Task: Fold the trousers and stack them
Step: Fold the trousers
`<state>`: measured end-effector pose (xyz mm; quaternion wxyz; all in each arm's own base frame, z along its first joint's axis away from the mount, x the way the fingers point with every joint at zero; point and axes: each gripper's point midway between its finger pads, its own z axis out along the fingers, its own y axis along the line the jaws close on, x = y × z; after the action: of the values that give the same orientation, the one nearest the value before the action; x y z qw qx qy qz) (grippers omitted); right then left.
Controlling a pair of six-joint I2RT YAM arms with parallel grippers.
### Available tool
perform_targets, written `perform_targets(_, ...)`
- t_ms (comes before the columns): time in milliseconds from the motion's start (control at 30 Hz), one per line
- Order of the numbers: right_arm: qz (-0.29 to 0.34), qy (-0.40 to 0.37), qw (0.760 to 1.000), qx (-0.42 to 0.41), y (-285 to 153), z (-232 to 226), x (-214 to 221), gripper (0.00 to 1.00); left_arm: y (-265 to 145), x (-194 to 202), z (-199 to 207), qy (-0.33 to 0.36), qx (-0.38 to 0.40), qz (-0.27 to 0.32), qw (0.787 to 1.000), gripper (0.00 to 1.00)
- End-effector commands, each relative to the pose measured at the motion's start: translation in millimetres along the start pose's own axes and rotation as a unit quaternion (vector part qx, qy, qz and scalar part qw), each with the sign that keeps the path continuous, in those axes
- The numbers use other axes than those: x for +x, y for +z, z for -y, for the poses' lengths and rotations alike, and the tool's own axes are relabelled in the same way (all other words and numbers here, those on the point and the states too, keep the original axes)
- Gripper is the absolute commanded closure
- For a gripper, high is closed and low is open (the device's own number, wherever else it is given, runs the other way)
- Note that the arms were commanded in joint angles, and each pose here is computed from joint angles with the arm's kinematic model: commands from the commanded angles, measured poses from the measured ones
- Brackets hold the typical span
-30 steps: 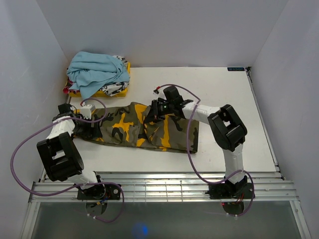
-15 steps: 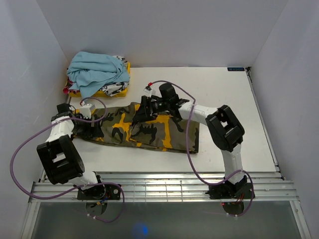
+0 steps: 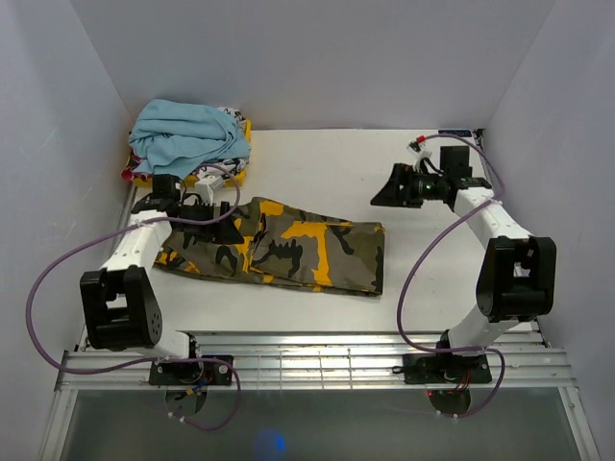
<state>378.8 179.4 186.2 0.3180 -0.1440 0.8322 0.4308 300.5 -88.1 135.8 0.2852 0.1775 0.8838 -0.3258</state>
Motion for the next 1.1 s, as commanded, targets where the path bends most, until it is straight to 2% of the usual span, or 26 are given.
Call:
perform_targets(0,-0.082,0.033,0.994,0.065,-30,45,72,0.13,23,-6,1,-0.039,0.007,0.003,0.999,0.14)
perform_targets(33,-0.102,0.038,0.992,0.064,-33,47,90,0.12,33,-1,-1,-0.045,0.002,-0.013,0.999,0.15)
perform_targets(100,-0.100,0.054,0.991,0.072,-42,60,99,0.11,46,1,7,-0.039,0.010,-0.026,0.999,0.19)
perform_targets(300,-0.129,0.112,0.985,0.039,-28,66,134,0.09,75,15,8,-0.056,0.013,-0.058,0.997,0.26)
perform_targets(433,-0.132,0.142,0.981,0.016,-17,72,149,0.10,86,21,9,-0.078,0.020,-0.067,0.995,0.35)
perform_targets(633,-0.134,0.165,0.977,0.013,-6,81,163,0.09,98,30,-12,-0.103,-0.022,-0.083,0.991,0.49)
perform_targets(667,-0.135,0.165,0.977,0.015,-5,83,165,0.10,98,29,-14,-0.104,-0.025,-0.081,0.991,0.56)
perform_targets(767,-0.137,0.168,0.976,0.015,-2,86,172,0.10,101,28,-14,-0.106,-0.022,-0.082,0.991,0.66)
perform_targets(800,-0.139,0.167,0.976,0.013,-1,85,173,0.10,101,28,-15,-0.107,-0.022,-0.082,0.991,0.73)
perform_targets(833,-0.153,0.178,0.972,0.011,2,86,184,0.11,100,24,-16,-0.103,-0.026,-0.078,0.991,0.87)
perform_targets(867,-0.153,0.178,0.972,0.011,2,86,184,0.11,100,25,-15,-0.104,-0.026,-0.079,0.991,0.87)
perform_targets(900,-0.157,0.181,0.971,0.009,3,86,187,0.12,100,24,-16,-0.103,-0.028,-0.078,0.991,0.97)
perform_targets(933,-0.161,0.185,0.969,0.008,4,85,191,0.13,100,24,-18,-0.101,-0.033,-0.078,0.991,1.00)
perform_targets(1067,-0.172,0.198,0.965,0.001,5,83,204,0.24,102,27,-22,-0.104,-0.039,-0.083,0.990,1.00)
